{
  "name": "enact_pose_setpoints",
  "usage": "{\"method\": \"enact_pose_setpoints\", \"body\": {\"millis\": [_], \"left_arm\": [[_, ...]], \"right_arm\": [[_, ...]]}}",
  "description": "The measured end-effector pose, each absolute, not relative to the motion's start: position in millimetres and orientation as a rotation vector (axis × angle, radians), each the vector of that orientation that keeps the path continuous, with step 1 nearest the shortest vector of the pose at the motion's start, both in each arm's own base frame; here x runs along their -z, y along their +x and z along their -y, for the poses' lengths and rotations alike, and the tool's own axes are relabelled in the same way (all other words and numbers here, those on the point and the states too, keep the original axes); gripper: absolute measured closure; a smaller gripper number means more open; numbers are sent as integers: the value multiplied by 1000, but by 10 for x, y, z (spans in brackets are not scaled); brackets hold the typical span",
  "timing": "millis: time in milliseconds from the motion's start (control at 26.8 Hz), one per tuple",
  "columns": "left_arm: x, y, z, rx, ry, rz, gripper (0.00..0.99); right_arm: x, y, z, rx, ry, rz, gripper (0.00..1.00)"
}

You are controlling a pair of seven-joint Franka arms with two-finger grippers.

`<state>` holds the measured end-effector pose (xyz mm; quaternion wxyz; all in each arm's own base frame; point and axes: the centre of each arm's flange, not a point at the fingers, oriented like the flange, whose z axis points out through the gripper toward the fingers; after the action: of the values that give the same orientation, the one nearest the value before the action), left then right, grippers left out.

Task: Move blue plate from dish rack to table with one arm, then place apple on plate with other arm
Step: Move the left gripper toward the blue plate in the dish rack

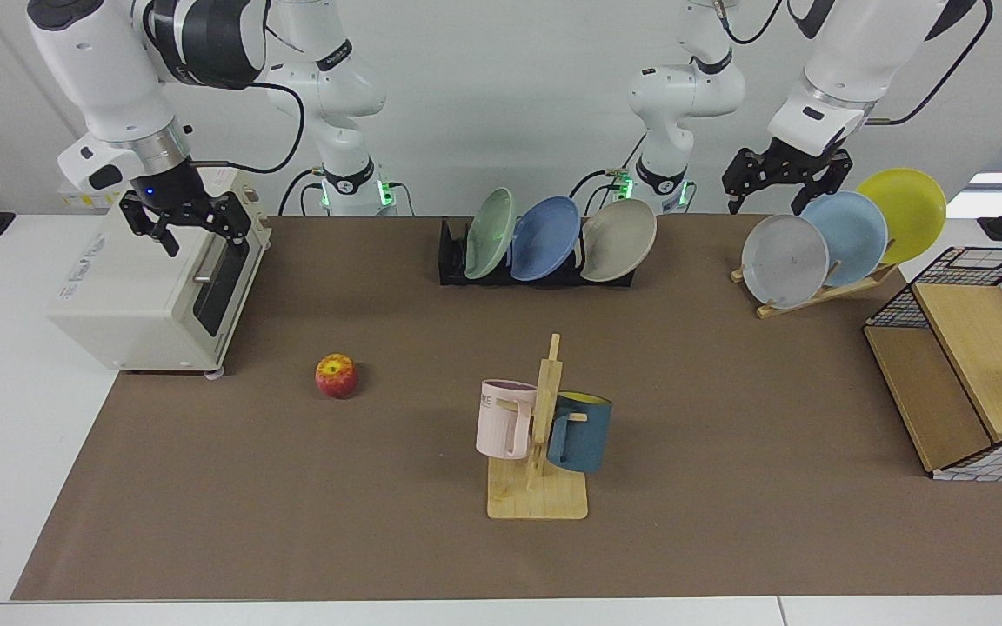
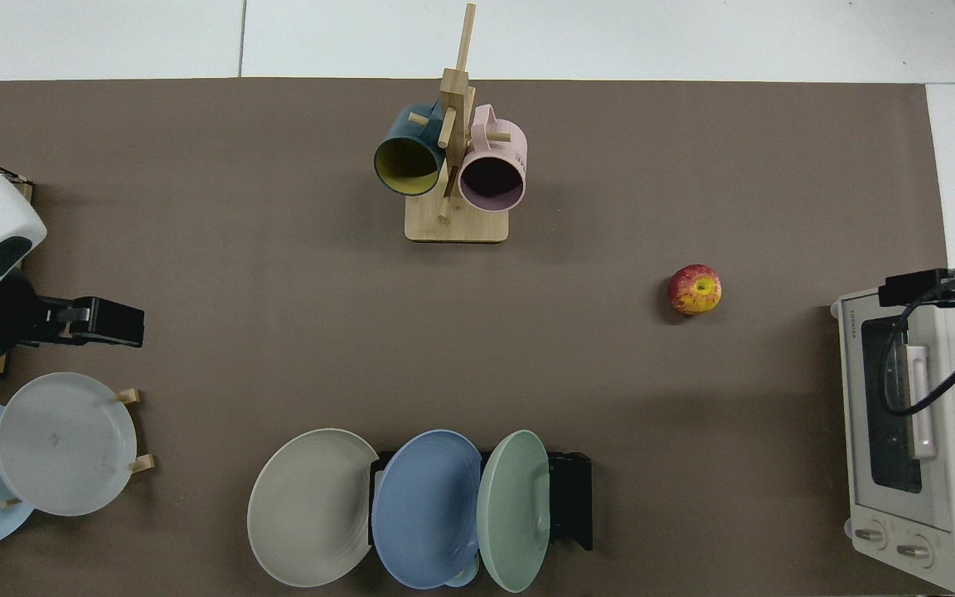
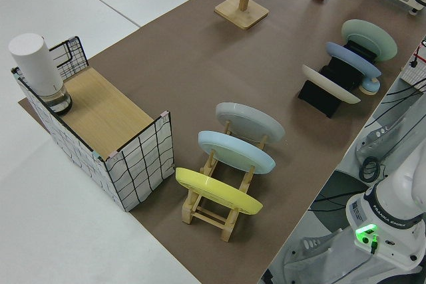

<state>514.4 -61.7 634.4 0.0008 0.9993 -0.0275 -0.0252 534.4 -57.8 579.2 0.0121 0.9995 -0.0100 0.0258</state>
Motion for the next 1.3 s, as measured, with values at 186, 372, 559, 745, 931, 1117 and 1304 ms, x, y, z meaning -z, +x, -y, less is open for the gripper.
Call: {"method": "enact_pose_setpoints", "body": {"millis": [186,372,559,745,931,1117,1304], "left_arm": [[-6345,5147,596,79,3138,81,0],[-6343,5143,610,81,3138,86,0],[-6342,5138,639,84,3138,94,0],[-6342,5135,669,84,3139,103,0],[-6338,5123,740,87,3139,124,0],[-6238,5040,908,130,3143,175,0],[-5945,4746,1431,215,3159,269,0]], "right_arm": [[-5787,5333,459,-55,3118,-2,0],[-5821,5258,412,-2,3121,-14,0],[-5847,5238,432,-5,3121,-8,0],[-5847,5234,488,-5,3121,8,0],[-5852,5238,482,-10,3121,6,0],[-5853,5242,433,-11,3120,-8,0],[-5858,5248,417,-17,3120,-13,0]]}}
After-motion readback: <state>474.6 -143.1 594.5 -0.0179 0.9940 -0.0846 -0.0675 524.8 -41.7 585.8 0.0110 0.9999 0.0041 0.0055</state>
